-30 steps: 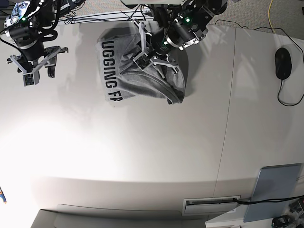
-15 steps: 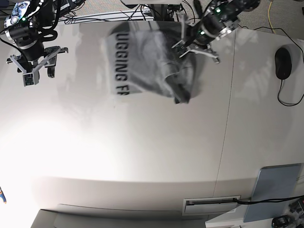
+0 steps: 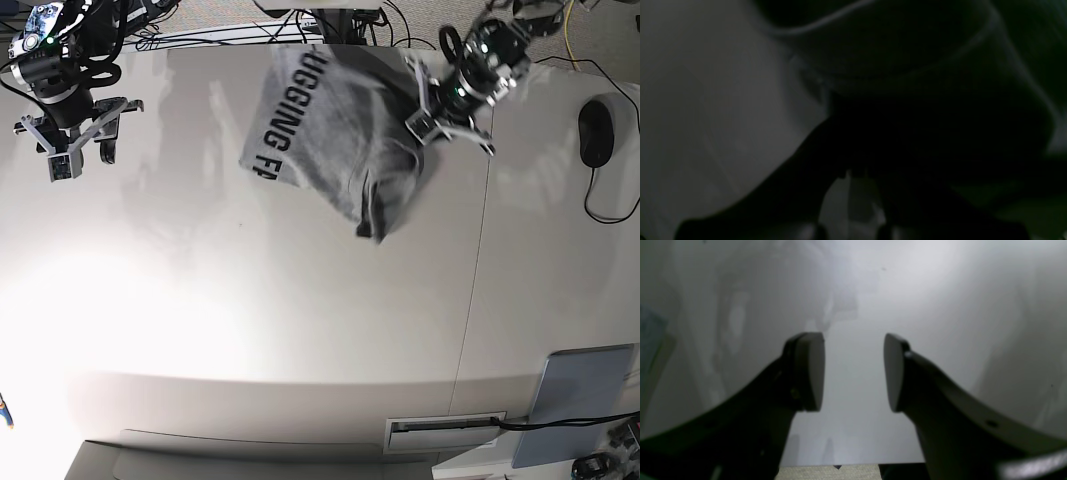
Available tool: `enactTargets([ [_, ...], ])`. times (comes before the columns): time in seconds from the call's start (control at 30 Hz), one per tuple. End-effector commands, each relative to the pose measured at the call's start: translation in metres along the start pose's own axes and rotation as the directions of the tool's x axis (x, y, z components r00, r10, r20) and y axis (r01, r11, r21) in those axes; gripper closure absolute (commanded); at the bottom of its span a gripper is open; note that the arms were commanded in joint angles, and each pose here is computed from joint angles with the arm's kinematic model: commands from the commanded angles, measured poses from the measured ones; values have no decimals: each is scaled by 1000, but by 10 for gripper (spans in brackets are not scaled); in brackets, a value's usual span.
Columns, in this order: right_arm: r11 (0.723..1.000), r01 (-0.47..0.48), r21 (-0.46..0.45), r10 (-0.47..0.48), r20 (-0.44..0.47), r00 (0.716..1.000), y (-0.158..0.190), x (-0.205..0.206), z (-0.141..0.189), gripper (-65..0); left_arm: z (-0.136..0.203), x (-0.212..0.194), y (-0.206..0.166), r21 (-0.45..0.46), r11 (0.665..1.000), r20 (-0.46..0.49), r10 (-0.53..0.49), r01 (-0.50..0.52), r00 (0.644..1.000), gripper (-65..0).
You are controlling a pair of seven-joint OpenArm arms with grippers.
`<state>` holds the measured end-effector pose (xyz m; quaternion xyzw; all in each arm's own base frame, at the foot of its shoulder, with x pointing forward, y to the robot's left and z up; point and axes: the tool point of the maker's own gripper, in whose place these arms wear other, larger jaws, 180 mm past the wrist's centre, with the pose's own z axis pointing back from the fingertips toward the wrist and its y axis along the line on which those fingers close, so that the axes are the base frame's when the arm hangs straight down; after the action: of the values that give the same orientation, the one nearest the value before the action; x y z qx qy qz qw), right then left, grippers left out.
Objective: Fold the T-shirt properly
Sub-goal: 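Drag the folded shirt with the left gripper to straighten it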
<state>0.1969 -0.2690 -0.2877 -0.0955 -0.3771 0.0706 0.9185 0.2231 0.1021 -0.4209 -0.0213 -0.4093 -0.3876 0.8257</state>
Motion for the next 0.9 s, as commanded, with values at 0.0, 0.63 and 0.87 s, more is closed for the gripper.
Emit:
enactTargets([
  [0.0, 1000, -17, -13, 17, 35, 999, -3, 9, 4, -287, -5, 3, 16, 38, 999, 2, -12, 12, 1000, 0],
  [0.63, 1000, 24, -4, -24, 38, 999, 5, 5, 3, -287, -14, 55, 103, 252, 959, 47, 124, -132, 991, 0],
  [0.87, 1000, 24, -4, -24, 33, 999, 5, 4, 3, -287, -6, 45, 128, 393, 902, 36, 180, -179, 983, -126],
])
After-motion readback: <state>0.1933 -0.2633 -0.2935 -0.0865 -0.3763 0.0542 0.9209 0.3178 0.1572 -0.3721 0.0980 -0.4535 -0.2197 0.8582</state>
